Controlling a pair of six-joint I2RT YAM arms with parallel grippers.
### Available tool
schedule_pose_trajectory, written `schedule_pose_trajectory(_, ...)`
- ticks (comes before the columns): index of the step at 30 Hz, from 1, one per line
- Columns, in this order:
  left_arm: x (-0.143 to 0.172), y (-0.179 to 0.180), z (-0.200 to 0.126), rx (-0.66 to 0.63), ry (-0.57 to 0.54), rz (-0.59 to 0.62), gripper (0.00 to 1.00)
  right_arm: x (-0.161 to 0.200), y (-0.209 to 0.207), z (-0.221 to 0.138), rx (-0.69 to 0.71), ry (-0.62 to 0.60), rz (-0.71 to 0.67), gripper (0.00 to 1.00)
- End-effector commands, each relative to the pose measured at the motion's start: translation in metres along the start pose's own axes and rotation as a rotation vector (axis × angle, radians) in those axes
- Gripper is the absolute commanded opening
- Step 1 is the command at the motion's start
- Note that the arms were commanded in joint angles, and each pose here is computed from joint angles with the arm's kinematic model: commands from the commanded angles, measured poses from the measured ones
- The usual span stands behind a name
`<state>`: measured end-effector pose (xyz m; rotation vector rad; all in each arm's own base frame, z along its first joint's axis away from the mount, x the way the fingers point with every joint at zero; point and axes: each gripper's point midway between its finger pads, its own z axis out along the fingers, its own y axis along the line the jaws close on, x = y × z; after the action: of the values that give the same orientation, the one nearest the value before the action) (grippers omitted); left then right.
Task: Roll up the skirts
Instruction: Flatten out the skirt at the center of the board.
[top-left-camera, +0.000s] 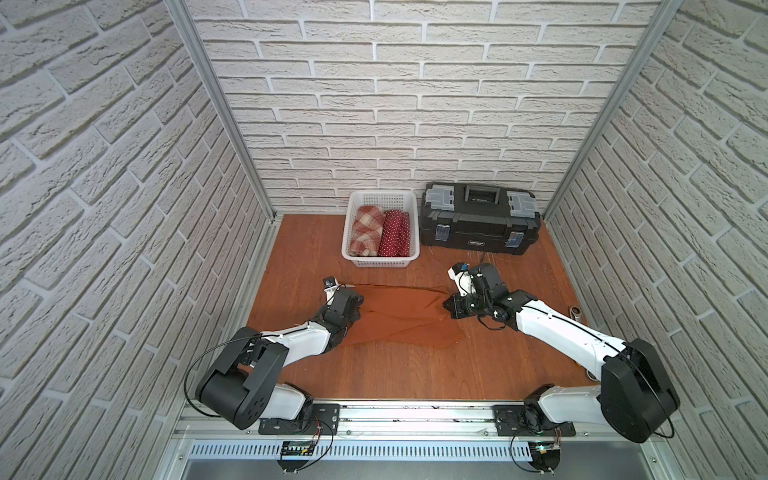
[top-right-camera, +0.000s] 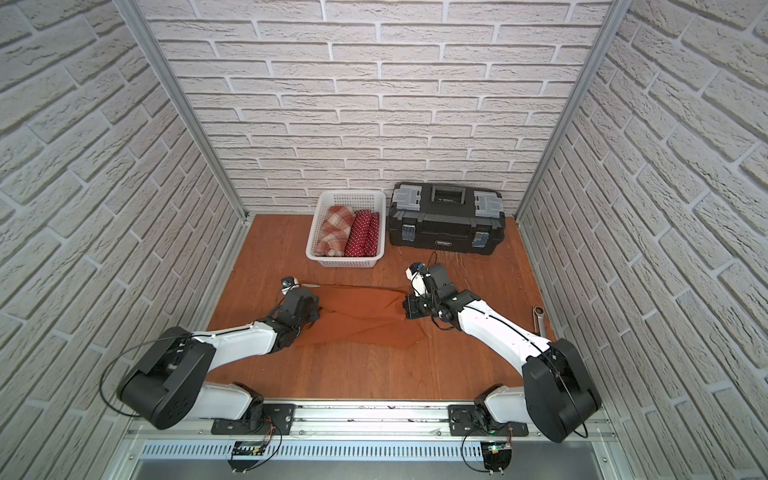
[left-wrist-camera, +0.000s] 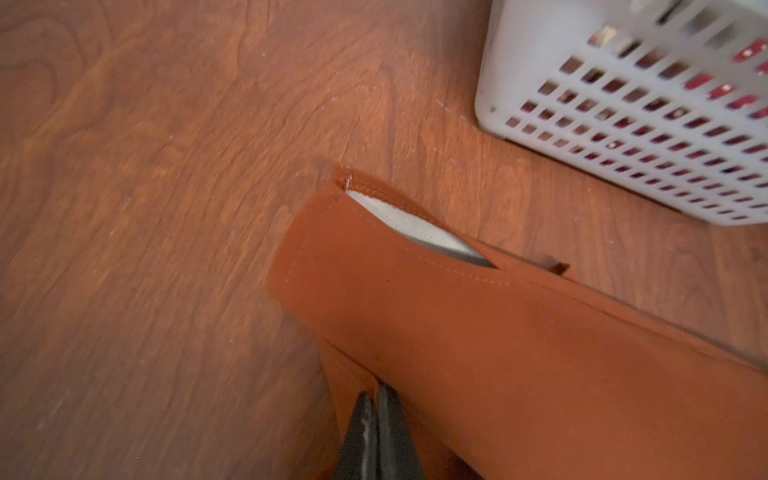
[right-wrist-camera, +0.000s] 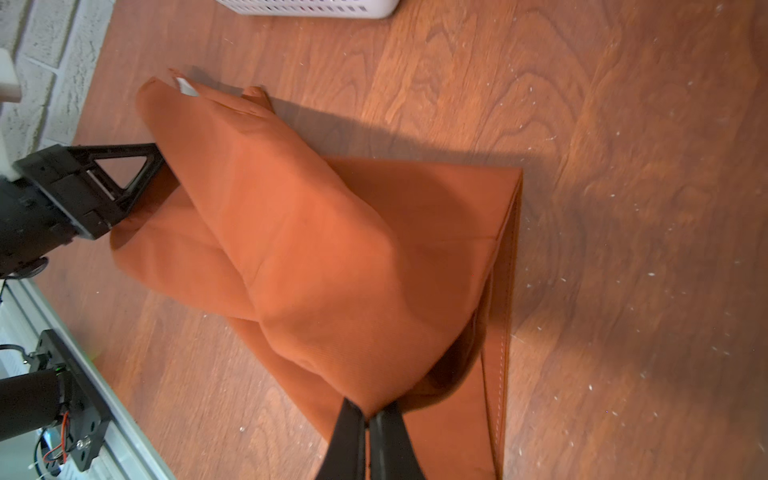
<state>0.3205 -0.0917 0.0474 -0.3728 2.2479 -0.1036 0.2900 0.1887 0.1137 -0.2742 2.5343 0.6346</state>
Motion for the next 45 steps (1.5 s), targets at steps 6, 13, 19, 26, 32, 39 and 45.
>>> schedule_pose_trajectory(6, -0.046, -0.011, -0.034, 0.044, -0.118, 0.011, 0.30, -0.009, 0.006, -0.030, 0.027, -0.071, -0.031, 0.03)
schedule_pose_trajectory(13, -0.042, 0.000, -0.030, -0.023, -0.080, 0.029, 0.64, -0.002, 0.003, -0.021, 0.024, -0.040, -0.019, 0.03)
schedule_pose_trajectory(19, -0.056, -0.022, -0.014, 0.025, -0.110, -0.005, 0.67, 0.003, 0.004, -0.017, 0.008, -0.031, -0.014, 0.03)
schedule_pose_trajectory(26, -0.062, -0.048, 0.020, 0.055, -0.123, -0.022, 0.70, 0.007, 0.007, -0.023, -0.004, -0.031, -0.012, 0.03)
schedule_pose_trajectory(32, -0.040, -0.071, 0.054, 0.106, -0.052, 0.015, 0.59, 0.006, 0.008, -0.033, 0.010, -0.039, -0.027, 0.03)
schedule_pose_trajectory(39, -0.044, -0.059, 0.048, 0.068, -0.076, 0.008, 0.00, 0.002, 0.009, -0.044, 0.026, -0.057, -0.038, 0.03)
schedule_pose_trajectory(45, -0.071, -0.067, 0.027, 0.103, -0.149, 0.009, 0.00, -0.001, 0.013, -0.064, 0.023, -0.094, -0.037, 0.03)
